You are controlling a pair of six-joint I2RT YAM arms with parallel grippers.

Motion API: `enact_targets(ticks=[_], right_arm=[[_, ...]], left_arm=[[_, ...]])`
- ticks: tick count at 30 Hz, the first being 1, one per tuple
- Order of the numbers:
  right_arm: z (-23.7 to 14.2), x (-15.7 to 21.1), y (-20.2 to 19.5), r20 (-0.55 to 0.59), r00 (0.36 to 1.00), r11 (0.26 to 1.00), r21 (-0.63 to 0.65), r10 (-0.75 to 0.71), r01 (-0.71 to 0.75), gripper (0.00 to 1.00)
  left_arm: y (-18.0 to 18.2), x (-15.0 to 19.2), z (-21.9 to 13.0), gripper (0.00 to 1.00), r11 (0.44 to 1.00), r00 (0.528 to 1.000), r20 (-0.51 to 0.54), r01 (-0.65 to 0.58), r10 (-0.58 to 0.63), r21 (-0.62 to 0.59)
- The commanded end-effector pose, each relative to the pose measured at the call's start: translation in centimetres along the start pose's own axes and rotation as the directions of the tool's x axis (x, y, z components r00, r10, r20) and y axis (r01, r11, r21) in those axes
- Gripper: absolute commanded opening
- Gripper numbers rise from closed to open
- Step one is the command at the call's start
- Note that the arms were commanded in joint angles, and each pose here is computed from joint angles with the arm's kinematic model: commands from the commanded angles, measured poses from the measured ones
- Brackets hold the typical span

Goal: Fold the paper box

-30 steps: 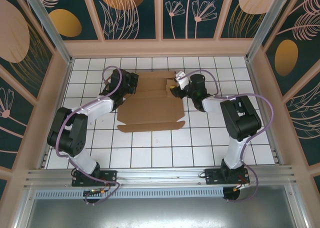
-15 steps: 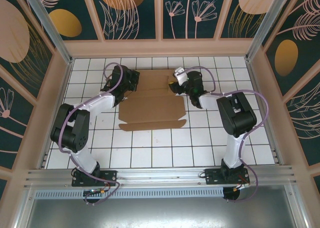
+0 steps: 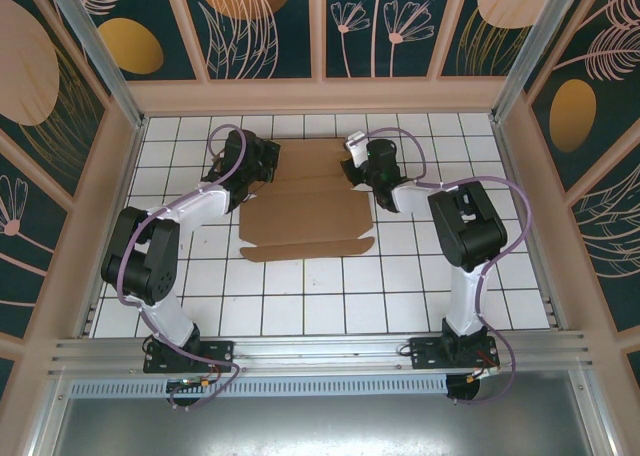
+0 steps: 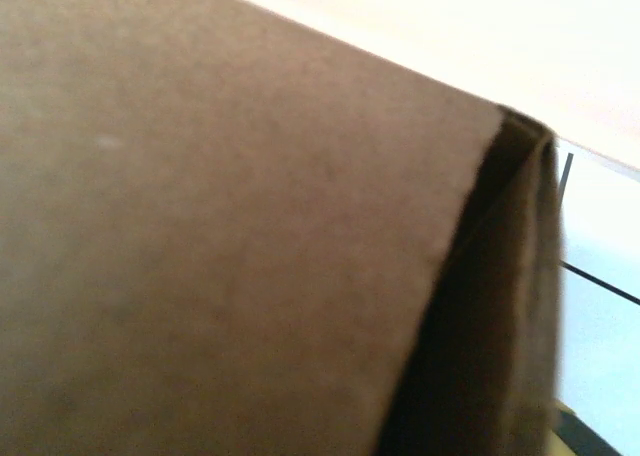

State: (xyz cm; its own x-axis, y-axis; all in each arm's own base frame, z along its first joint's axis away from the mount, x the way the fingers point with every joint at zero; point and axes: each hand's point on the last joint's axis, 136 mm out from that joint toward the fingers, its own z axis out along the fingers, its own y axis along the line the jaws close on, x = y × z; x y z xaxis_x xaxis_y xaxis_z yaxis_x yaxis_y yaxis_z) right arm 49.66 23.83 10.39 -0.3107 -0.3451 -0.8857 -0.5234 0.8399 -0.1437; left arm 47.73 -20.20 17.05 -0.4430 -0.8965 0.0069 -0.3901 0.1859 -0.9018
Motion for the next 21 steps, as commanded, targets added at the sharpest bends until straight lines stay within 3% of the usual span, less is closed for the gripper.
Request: enact_targets(ticks=[1,3,16,21], right_arm=[[0.2,0.2,-2.5,-0.039,0.999,0.991,0.13,0.015,-0.01,0.24],[0.3,0.5,-3.0,-0.06,0.998,0.986,0.166,0.025,-0.015,0.21],[0.6,2.3,-6.6,-0.172,0.979,0.884,0.468,0.107,-0.014,0.22],[0.7,3.4,-7.6,-0.222,0.96,0.817,0.576,0.173,-0.014,0.11]], left_arm=[[5.2,1.3,0.1,0.0,0.98,0.998,-0.058,0.019,-0.031,-0.199],[4.8,1.2,0.0,0.0,0.98,0.998,-0.051,0.019,-0.029,-0.196],[3.9,0.8,-0.3,0.0,0.978,0.998,-0.025,0.043,-0.049,-0.205],[3.8,0.8,-0.2,0.0,0.976,0.998,-0.023,0.054,-0.06,-0.21]])
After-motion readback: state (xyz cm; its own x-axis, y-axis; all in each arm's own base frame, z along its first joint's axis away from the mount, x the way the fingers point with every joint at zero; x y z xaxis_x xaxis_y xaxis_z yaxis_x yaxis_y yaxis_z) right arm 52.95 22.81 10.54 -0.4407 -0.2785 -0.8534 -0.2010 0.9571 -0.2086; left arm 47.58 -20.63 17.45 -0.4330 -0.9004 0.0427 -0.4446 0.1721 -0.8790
